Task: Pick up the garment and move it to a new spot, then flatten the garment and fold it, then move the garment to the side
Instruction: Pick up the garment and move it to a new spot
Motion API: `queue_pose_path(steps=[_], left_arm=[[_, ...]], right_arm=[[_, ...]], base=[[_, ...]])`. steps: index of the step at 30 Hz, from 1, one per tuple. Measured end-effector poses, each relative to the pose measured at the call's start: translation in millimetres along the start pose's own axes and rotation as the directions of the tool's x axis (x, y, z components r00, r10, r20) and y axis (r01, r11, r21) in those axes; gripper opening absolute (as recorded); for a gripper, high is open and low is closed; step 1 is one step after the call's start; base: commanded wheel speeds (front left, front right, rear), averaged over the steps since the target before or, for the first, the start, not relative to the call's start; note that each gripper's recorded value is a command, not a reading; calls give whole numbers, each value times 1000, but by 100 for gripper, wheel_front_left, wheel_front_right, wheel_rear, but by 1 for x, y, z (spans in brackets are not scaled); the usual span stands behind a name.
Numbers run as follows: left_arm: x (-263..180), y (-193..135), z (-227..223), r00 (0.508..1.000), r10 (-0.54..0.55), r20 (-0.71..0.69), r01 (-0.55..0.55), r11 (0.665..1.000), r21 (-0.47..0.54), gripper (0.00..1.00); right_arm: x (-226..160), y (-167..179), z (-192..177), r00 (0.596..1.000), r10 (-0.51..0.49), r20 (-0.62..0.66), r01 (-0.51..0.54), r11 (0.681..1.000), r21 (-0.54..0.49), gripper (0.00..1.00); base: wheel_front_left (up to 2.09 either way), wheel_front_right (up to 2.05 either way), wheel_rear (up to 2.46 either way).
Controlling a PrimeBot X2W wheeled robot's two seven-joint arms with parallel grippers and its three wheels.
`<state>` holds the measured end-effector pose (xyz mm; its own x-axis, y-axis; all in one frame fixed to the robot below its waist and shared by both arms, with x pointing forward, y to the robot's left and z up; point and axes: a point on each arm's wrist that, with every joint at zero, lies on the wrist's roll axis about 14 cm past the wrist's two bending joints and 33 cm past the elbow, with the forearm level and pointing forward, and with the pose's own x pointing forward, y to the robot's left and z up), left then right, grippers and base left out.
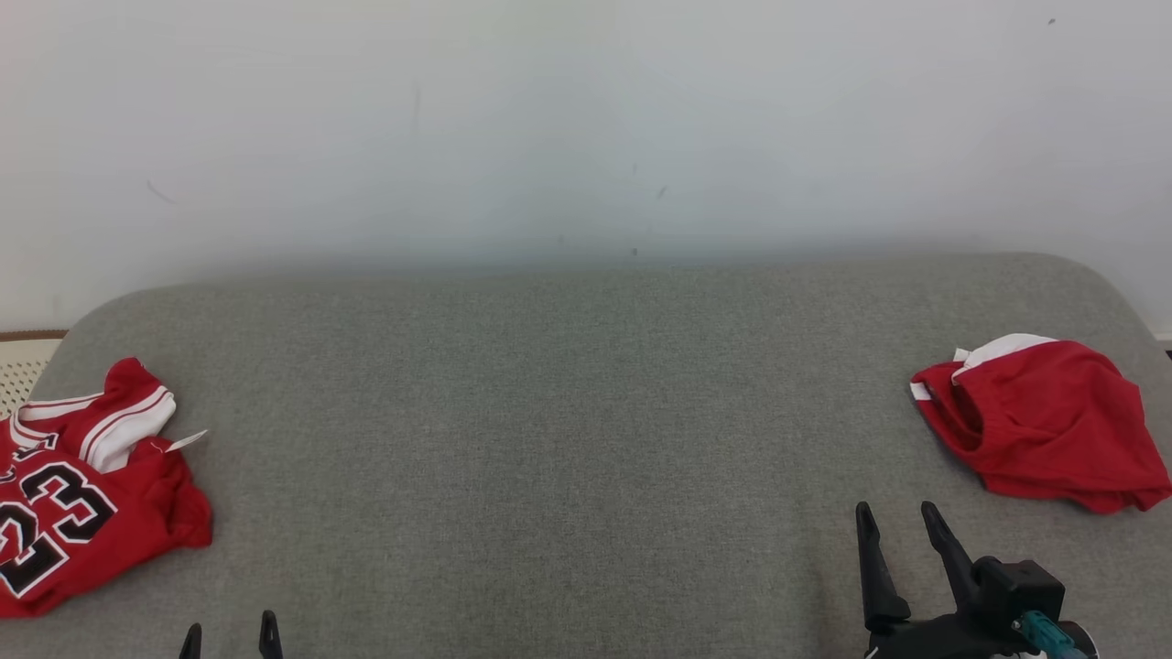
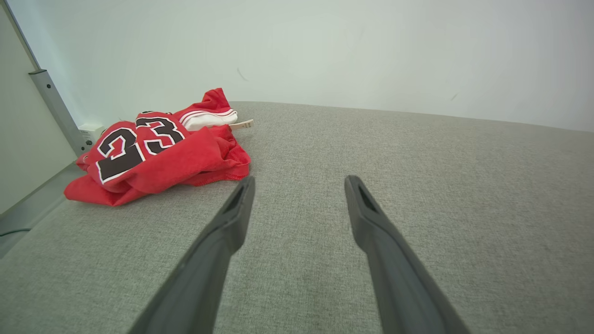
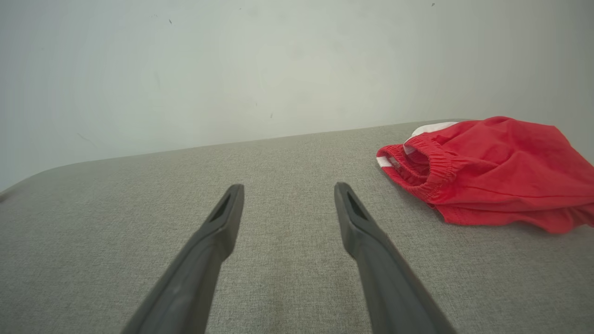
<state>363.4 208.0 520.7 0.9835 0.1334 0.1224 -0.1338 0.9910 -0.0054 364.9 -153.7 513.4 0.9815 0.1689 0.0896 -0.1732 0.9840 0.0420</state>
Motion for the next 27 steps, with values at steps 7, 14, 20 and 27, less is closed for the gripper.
queue_pose_path(steps=[7, 14, 20, 27], left_arm=[[-1, 12, -1, 999, 42, -3, -42, 999, 1, 100], [-12, 40, -5, 991, 131, -18, -131, 991, 9, 100], [-32, 79, -11, 970, 242, -38, -241, 970, 31, 100], [-63, 128, -11, 920, 389, -43, -386, 921, 52, 100]], right_arm=[[4, 8, -3, 1000, 22, -9, -22, 1000, 3, 100], [16, 35, -8, 994, 109, -20, -109, 994, 13, 100], [27, 73, -15, 974, 221, -39, -220, 975, 25, 100], [35, 121, -22, 933, 357, -53, -355, 934, 48, 100]], base=[[0, 0, 0], [0, 0, 0], [0, 0, 0], [0, 0, 0]])
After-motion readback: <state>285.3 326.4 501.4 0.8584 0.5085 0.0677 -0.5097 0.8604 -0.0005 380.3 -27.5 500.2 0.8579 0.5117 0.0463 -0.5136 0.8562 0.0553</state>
